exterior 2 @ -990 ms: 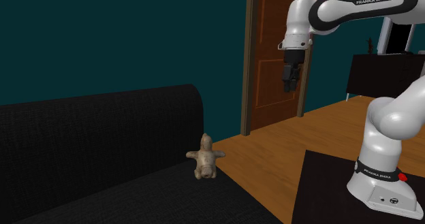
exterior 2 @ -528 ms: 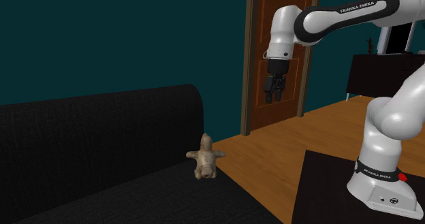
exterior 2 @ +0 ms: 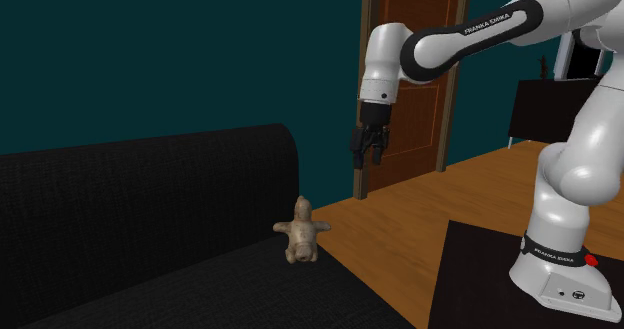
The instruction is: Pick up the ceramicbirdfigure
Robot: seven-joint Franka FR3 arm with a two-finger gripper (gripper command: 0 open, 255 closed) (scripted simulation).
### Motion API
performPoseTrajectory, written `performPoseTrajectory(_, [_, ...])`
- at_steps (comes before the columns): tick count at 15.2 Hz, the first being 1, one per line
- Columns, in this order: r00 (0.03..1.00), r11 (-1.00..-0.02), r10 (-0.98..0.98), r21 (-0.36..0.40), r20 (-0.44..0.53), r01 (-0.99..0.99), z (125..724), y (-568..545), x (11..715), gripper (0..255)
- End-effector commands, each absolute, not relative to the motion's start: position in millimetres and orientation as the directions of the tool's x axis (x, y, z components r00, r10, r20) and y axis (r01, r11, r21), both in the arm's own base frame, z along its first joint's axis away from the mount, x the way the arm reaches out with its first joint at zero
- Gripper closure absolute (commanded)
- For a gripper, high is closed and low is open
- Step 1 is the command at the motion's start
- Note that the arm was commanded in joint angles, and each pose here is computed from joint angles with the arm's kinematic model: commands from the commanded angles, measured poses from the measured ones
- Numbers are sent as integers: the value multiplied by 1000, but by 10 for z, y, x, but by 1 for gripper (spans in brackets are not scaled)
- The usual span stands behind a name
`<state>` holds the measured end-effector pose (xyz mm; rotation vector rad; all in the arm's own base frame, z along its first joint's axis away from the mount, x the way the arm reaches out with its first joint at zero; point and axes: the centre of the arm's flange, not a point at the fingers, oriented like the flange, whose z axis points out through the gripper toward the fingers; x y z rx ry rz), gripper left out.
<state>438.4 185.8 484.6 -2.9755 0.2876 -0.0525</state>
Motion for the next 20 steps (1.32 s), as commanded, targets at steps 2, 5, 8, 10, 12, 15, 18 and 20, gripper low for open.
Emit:
performPoseTrajectory(2, [978,-965,-208,-167,26,-201,4701,2153,4587,0])
performPoseTrajectory(5, [975,-961,-222,-179,31,-213,4577,2431,4809,0])
performPoseTrajectory(8, [971,-956,-236,-191,35,-225,4458,2708,5035,0])
performPoseTrajectory(10, [969,-952,-245,-199,38,-233,4381,2892,5189,0])
performPoseTrajectory(12, [966,-948,-254,-206,41,-241,4306,3075,5345,0])
performPoseTrajectory(15, [966,-948,-256,-207,42,-242,4191,3098,5365,0])
performPoseTrajectory(18, [966,-948,-256,-207,42,-242,4032,3098,5365,0])
performPoseTrajectory(20, [966,-948,-256,-207,42,-242,3896,3098,5365,0])
